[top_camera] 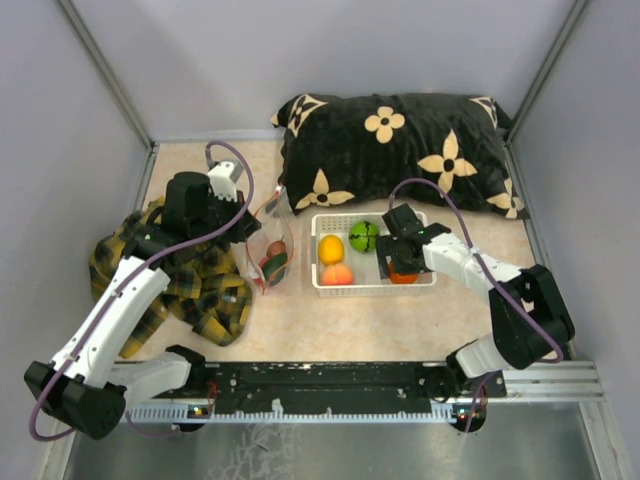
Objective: Place the food in the zip-top bag and seal the zipper
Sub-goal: Pick up the fake fruit from the bin.
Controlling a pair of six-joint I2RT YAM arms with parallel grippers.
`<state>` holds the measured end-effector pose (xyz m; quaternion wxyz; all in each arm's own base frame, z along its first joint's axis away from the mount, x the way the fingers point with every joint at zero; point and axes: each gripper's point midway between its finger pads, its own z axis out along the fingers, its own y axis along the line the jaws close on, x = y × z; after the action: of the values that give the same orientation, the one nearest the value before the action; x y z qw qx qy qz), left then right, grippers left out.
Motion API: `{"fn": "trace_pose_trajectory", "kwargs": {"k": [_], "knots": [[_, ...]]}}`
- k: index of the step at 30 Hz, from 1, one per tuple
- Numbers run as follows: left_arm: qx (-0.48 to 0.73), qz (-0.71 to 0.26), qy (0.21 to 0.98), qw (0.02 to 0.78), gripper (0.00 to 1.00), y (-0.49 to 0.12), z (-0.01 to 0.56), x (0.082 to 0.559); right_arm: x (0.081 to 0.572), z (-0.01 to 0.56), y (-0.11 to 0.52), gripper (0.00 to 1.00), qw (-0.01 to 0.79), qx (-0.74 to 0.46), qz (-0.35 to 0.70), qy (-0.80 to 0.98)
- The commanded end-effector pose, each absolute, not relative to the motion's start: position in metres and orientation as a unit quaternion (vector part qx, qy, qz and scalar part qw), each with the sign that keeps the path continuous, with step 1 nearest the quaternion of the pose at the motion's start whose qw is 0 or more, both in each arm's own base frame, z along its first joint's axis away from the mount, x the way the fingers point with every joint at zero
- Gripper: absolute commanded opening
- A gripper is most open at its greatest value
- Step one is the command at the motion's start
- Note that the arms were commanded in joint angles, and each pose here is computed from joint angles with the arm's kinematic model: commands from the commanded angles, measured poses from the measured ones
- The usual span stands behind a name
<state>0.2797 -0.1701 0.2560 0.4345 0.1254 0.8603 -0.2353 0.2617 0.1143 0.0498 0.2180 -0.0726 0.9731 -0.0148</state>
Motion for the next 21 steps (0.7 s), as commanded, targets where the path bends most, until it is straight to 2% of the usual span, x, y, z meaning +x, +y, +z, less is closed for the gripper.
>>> {"fn": "trace_pose_trajectory", "kwargs": {"k": [1, 10, 21], "knots": [[0.131, -0.243, 0.854, 0.441, 0.00, -0.172, 0.258, 0.283, 0.270, 0.055, 0.095, 0.84, 0.236, -0.042, -0.040, 0.970], [0.131, -0.241, 0.853, 0.443, 0.00, -0.171, 0.259, 0.283, 0.276, 0.052, 0.095, 0.81, 0.247, -0.034, -0.030, 0.968], [0.130, -0.244, 0.851, 0.446, 0.00, -0.170, 0.260, 0.282, 0.278, 0.067, 0.098, 0.61, 0.268, -0.040, -0.016, 0.962]]}}
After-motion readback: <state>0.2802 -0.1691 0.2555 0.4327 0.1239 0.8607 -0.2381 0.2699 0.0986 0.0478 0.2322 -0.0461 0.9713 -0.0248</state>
